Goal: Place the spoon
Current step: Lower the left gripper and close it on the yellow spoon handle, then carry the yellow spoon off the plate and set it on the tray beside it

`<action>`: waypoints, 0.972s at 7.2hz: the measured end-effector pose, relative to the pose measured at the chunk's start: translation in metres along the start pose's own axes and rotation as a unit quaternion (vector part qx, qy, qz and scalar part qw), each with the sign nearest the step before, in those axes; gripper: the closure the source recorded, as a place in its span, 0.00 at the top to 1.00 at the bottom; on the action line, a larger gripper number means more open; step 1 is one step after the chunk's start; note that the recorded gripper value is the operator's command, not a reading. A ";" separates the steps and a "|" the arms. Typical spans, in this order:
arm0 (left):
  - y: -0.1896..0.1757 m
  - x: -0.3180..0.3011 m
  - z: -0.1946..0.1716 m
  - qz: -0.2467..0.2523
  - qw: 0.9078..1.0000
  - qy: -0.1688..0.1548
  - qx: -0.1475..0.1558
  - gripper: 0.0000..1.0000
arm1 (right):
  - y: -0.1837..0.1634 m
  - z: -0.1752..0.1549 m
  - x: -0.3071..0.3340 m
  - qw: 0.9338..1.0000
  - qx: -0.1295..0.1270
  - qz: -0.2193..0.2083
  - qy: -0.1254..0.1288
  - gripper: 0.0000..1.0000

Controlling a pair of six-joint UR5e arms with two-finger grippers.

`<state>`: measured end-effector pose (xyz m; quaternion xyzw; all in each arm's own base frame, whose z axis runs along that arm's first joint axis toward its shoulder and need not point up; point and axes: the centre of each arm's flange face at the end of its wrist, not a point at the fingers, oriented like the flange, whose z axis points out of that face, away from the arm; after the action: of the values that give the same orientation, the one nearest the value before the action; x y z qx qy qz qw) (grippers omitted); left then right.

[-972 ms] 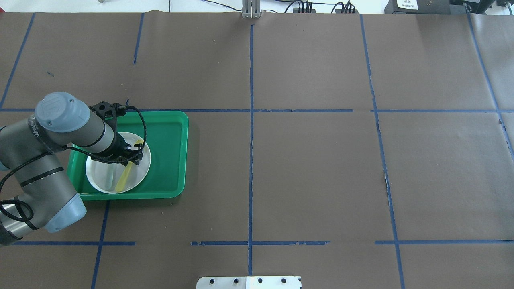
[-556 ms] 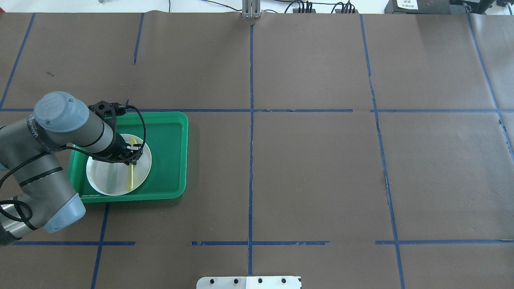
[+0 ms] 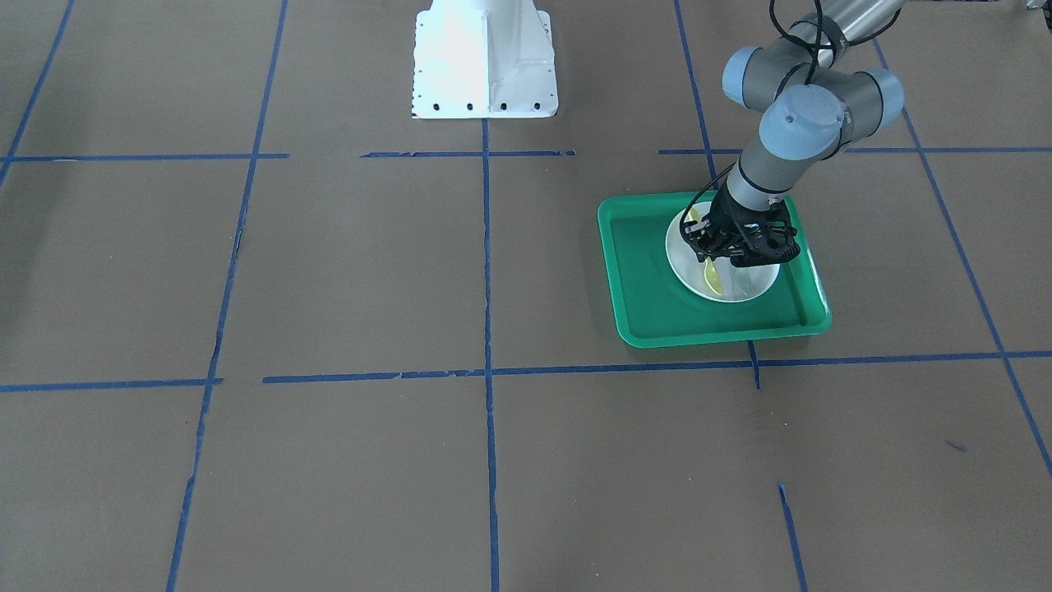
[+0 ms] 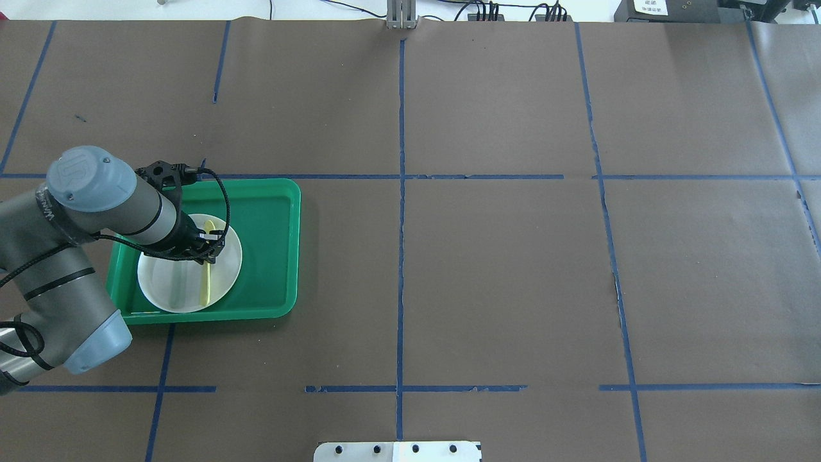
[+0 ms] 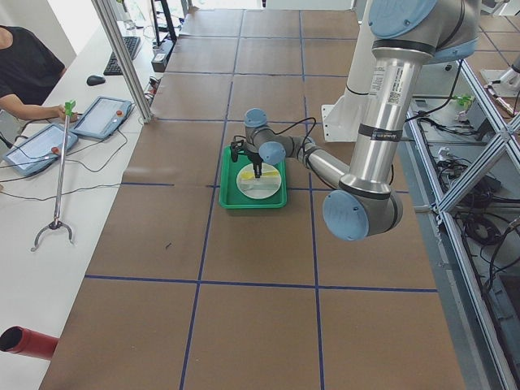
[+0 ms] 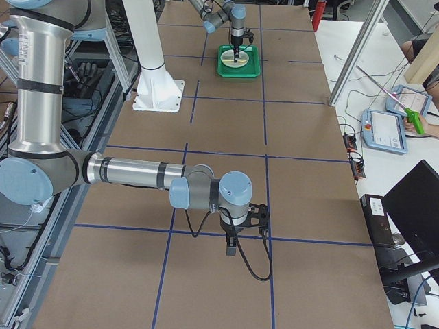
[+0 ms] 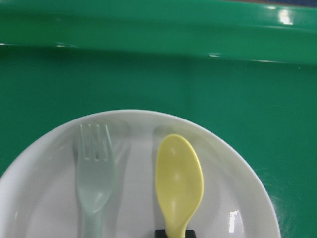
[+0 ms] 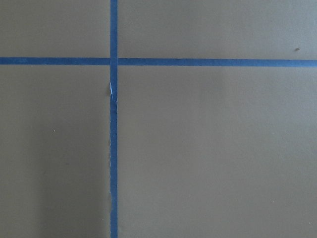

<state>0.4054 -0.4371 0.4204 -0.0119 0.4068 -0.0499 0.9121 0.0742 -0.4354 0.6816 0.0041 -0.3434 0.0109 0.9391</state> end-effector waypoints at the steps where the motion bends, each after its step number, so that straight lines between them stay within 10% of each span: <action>1: 0.002 0.002 -0.011 0.004 1.000 0.005 0.003 0.00 | 0.000 0.000 0.000 1.000 0.000 0.000 0.000 1.00; 7: -0.005 0.030 -0.109 0.025 0.999 -0.017 0.019 0.00 | 0.000 0.000 0.000 1.000 0.000 0.000 0.000 1.00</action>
<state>0.3436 -0.4432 0.3252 0.0152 0.3907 -0.0349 0.9197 0.0742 -0.4354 0.6816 0.0041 -0.3434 0.0112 0.9391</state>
